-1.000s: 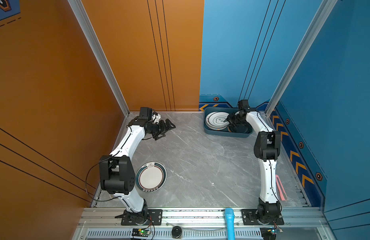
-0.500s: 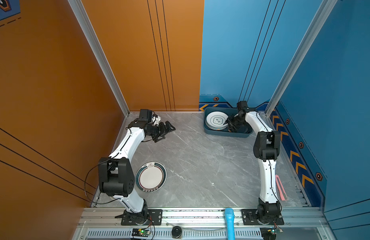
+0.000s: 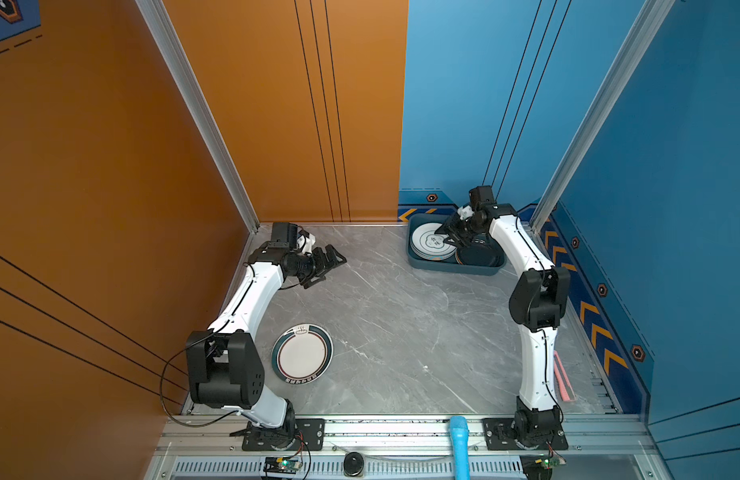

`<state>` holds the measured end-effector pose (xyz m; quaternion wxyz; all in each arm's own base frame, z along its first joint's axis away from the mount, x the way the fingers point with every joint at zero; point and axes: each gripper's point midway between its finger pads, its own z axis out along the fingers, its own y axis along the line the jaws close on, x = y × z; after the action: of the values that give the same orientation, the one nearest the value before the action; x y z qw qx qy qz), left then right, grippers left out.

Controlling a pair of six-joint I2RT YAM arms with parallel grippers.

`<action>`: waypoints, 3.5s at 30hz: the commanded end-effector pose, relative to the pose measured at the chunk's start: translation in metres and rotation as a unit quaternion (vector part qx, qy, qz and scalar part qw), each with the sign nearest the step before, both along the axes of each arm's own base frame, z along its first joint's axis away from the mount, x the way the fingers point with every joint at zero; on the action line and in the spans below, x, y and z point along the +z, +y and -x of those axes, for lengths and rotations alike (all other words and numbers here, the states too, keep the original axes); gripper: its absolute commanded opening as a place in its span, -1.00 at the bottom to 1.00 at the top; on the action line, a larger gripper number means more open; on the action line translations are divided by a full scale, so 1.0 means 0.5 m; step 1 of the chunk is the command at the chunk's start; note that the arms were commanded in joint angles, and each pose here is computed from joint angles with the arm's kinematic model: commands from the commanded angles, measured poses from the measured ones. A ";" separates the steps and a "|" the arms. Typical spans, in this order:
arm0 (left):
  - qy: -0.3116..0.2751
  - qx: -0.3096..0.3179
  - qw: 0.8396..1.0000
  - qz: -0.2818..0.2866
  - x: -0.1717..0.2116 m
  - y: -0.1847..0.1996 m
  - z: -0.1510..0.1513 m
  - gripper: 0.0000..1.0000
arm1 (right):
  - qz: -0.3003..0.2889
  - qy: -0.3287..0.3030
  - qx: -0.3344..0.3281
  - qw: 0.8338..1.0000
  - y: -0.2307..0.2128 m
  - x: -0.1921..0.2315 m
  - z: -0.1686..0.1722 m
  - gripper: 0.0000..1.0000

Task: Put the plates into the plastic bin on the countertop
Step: 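Open right gripper and move it to the red-green rimmed plate, then grasp the red-green rimmed plate edge with right gripper and tilt it up, then grasp the upright plate rim with left gripper beside right gripper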

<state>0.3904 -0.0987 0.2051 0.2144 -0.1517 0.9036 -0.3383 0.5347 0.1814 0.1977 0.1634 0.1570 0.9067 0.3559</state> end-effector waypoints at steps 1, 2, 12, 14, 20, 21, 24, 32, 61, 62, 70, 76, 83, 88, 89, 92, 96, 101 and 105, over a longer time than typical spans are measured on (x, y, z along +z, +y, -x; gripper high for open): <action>-0.008 0.021 1.000 -0.011 0.015 0.025 0.019 0.96 | -0.031 -0.039 0.095 0.994 0.110 0.077 0.078 -0.04; -0.007 0.026 1.000 -0.012 0.015 0.030 0.024 0.96 | -0.032 -0.036 0.112 0.993 0.138 0.078 0.102 -0.04; -0.015 0.048 0.999 -0.009 0.024 0.035 0.103 0.96 | -0.026 0.006 0.236 0.971 0.388 -0.004 0.355 -0.05; -0.021 0.046 0.999 -0.002 0.030 0.029 0.121 0.96 | -0.025 0.022 0.253 0.967 0.425 -0.039 0.401 -0.05; -0.021 0.040 0.999 0.009 0.035 0.012 0.169 0.96 | -0.017 0.046 0.308 0.950 0.533 -0.109 0.508 -0.05; -0.023 0.038 0.999 0.009 0.038 0.010 0.175 0.96 | -0.016 0.050 0.314 0.948 0.546 -0.122 0.518 -0.05; -0.031 0.031 0.999 0.008 0.047 0.004 0.188 0.96 | -0.009 0.064 0.324 0.944 0.573 -0.175 0.537 -0.06; -0.029 0.040 0.999 0.010 0.023 0.016 0.231 0.96 | -0.011 0.080 0.333 0.939 0.610 -0.253 0.547 -0.07; -0.014 0.055 0.998 -0.001 0.006 0.041 0.236 0.96 | -0.069 0.144 0.333 0.929 0.699 -0.357 0.587 -0.51; -0.015 0.055 0.998 -0.002 0.007 0.041 0.236 0.96 | -0.070 0.143 0.331 0.930 0.701 -0.358 0.584 -0.57; -0.013 0.052 0.999 -0.002 0.002 0.040 0.240 0.96 | -0.082 0.127 0.317 0.936 0.689 -0.342 0.551 -0.87; -0.014 0.055 0.998 -0.006 0.001 0.044 0.237 0.96 | -0.079 0.103 0.309 0.942 0.639 -0.292 0.503 -1.00; -0.014 0.056 0.998 -0.004 -0.005 0.045 0.217 0.96 | -0.057 0.071 0.298 0.950 0.544 -0.207 0.438 -1.00; -0.013 0.057 0.998 -0.003 -0.014 0.046 0.198 0.96 | -0.056 0.050 0.277 0.958 0.490 -0.140 0.402 -1.00; -0.013 0.057 0.998 -0.002 -0.015 0.046 0.193 0.96 | -0.053 0.047 0.258 0.964 0.458 -0.131 0.373 -1.00; -0.014 0.056 0.998 0.000 -0.018 0.046 0.178 0.96 | -0.038 0.050 0.236 0.970 0.414 -0.115 0.353 -1.00; -0.013 0.052 0.999 0.006 -0.021 0.042 0.162 0.96 | -0.032 0.035 0.218 0.975 0.371 -0.072 0.339 -1.00; -0.017 0.047 0.998 0.024 -0.022 0.031 0.141 0.96 | -0.042 0.026 0.207 0.977 0.347 -0.039 0.331 -1.00; -0.031 0.041 0.997 0.055 -0.019 0.017 0.118 0.96 | -0.054 0.021 0.212 0.976 0.344 -0.018 0.336 -1.00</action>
<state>0.3201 -0.0828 0.1852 0.2319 -0.2031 0.8848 -0.3495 0.3776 0.3564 0.1669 0.0513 -0.0058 0.9091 0.4134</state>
